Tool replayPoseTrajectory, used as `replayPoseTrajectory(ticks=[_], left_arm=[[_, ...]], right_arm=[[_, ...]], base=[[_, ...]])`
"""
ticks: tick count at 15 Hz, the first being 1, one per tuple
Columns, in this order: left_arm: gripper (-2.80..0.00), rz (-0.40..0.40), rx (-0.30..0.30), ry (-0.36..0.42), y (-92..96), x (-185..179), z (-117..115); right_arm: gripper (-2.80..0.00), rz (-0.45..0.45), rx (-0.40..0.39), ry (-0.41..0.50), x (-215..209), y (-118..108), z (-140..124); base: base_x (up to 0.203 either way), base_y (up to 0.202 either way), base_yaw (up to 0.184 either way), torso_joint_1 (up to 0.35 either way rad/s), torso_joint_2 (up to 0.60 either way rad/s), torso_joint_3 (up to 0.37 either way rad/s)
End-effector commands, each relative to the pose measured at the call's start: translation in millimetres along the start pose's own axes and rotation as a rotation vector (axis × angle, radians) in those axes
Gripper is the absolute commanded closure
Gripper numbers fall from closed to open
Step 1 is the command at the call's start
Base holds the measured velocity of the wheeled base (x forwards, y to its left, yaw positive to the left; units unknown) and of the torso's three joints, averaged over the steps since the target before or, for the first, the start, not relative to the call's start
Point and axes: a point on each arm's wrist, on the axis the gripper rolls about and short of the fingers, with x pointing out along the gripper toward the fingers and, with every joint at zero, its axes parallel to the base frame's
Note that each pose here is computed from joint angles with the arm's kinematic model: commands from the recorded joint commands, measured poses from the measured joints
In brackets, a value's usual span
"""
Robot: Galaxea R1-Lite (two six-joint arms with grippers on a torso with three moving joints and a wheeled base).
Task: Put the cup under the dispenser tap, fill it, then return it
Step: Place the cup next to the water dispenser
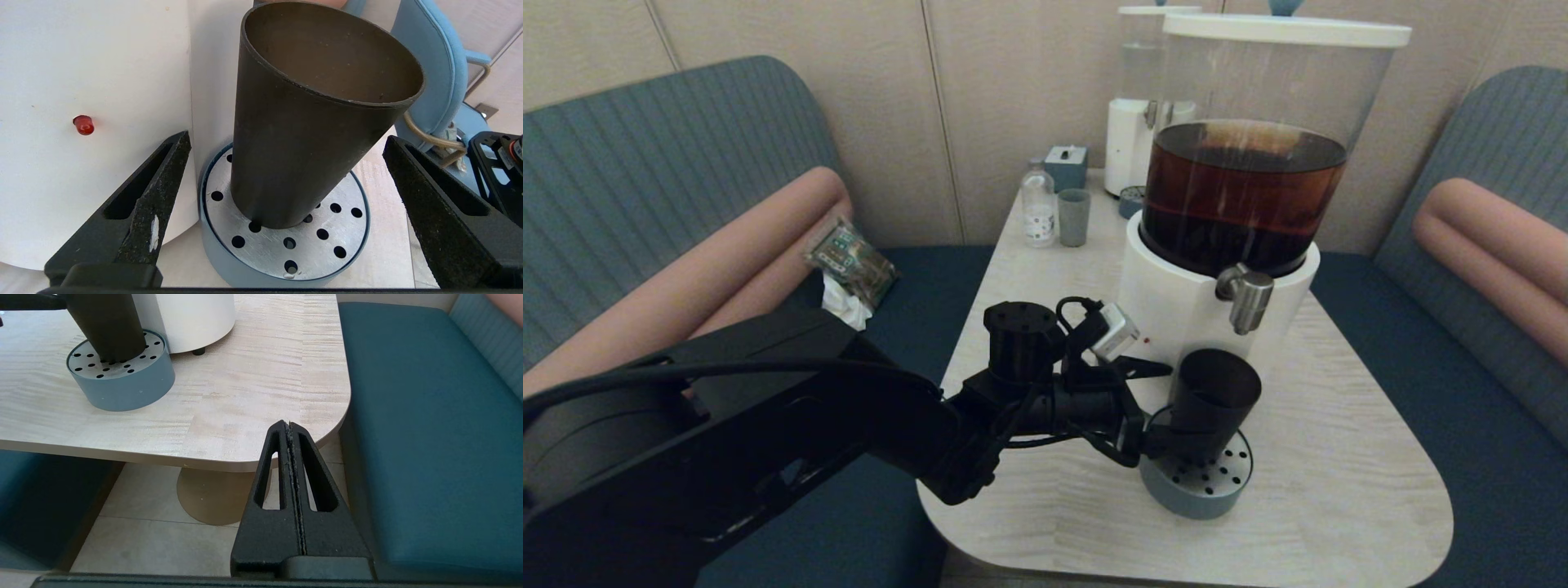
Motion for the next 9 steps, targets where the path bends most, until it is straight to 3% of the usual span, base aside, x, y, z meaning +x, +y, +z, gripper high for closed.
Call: replayPoseTrajectory(ticks=[1,9], left_arm=[[-2.8,0.0,0.006,-0.009,2.3,2.4,-0.3],[-2.8,-0.005,0.0,0.016,-3.9,-1.4,-7.4]], right_arm=[[0.0,0.0,0.001,0.002,0.1,0.0,0.0],[0.0,0.0,0.001,0.002,0.1,0.0,0.0]], base=[[0.0,0.0,0.0,0.0,0.0,0.0],[0.0,0.0,0.0,0.0,0.0,0.0]])
